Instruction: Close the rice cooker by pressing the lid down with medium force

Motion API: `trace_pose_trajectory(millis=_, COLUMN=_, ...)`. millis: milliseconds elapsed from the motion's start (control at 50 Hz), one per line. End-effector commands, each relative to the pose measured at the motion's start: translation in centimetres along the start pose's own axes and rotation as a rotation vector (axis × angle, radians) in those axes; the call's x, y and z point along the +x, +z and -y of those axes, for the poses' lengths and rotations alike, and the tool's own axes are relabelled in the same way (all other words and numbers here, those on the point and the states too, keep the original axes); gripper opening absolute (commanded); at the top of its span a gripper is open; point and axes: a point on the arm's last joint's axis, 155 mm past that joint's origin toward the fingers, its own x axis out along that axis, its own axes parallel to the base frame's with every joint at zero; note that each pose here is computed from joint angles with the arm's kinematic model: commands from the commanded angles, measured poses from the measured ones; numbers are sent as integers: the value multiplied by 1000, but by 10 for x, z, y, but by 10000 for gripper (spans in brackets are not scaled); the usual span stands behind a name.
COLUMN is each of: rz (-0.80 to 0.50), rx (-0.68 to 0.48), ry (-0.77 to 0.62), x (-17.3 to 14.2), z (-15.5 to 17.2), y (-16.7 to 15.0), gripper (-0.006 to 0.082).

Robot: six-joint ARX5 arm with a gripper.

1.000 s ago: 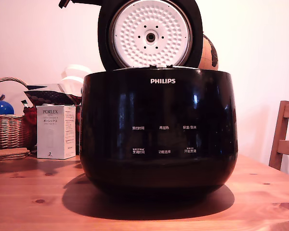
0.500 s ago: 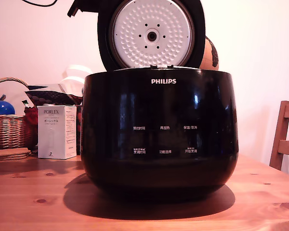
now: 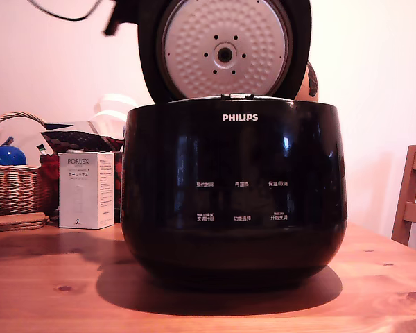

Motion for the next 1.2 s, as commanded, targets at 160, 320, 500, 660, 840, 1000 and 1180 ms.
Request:
trace_pose_trajectory(millis=160, rz=-61, rx=10, ry=-46, x=22, z=18, y=-14, gripper=-19)
trace_pose_trajectory(millis=320, rz=-55, rx=57, ry=17, x=32, z=19, y=-11, gripper=-19)
trace_pose_trajectory(millis=500, rz=-59, rx=91, ry=81, x=46, z=14, y=-13, gripper=-19)
trace_pose_trajectory(millis=660, rz=-98, rx=72, ry=69, x=69, z=7, y=-45, gripper=-19)
trace_pose_trajectory(millis=840, rz=-111, rx=53, ry=69, x=83, z=4, y=-76, gripper=-19)
trace_pose_trajectory(millis=1000, rz=-54, rx=109, ry=133, x=80, z=5, y=-74, gripper=-19)
trace_pose_trajectory(millis=1180, rz=41, rx=149, ry=175, x=68, z=13, y=-65, gripper=-19)
